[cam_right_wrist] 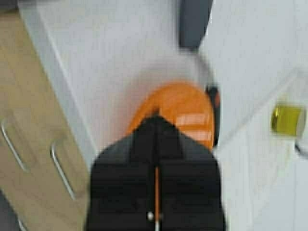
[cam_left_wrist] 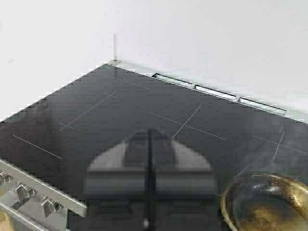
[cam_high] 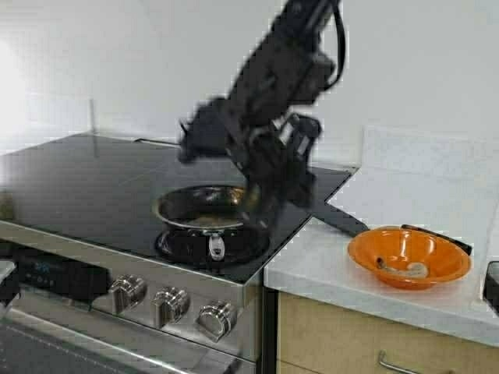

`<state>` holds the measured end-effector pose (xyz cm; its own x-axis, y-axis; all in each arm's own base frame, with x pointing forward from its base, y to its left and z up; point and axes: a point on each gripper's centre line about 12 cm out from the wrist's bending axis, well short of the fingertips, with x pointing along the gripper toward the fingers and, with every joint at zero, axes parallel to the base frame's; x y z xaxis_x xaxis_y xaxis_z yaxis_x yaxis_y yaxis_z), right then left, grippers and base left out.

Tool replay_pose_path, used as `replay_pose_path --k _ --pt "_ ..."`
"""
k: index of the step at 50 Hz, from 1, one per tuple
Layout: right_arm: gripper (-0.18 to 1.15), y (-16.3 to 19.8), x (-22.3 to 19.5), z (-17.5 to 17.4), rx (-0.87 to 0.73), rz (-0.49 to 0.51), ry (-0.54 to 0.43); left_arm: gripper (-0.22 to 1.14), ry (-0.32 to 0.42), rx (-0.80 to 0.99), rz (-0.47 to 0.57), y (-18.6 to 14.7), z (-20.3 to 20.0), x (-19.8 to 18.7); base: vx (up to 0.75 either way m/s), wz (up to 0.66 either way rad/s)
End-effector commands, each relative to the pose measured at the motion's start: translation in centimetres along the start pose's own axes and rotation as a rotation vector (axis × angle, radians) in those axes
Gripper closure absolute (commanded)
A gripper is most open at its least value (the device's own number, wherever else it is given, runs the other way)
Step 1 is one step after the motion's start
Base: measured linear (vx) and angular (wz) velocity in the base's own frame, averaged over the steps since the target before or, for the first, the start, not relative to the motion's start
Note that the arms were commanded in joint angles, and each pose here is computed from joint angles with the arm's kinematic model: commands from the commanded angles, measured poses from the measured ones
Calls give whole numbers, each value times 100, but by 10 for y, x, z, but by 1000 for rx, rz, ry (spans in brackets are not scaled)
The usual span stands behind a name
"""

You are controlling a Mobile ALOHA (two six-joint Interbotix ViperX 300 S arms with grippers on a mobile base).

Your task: Add oil to the pan and cook the shrimp and serve it

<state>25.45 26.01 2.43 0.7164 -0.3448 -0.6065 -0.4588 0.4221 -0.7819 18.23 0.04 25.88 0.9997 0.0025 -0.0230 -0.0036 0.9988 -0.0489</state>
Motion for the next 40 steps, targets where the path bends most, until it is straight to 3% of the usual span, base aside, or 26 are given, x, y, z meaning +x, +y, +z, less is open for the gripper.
replay_pose_path --k 1,13,24,28,37,40 --pt "88 12 5 -16 -8 -23 36 89 -20 -2 -1 0 8 2 0 0" --pt "88 45 -1 -42 26 -58 -10 89 -18 0 -1 0 8 2 0 0" --pt "83 44 2 -62 -18 -189 18 89 -18 0 -1 0 8 2 0 0" --pt "68 46 5 -66 -30 -194 37 89 -18 0 -1 0 8 2 0 0" --pt "11 47 5 -75 1 -187 106 89 -18 -3 -1 0 8 2 0 0" --pt "3 47 5 -77 3 -187 116 89 -17 -2 -1 0 7 2 0 0"
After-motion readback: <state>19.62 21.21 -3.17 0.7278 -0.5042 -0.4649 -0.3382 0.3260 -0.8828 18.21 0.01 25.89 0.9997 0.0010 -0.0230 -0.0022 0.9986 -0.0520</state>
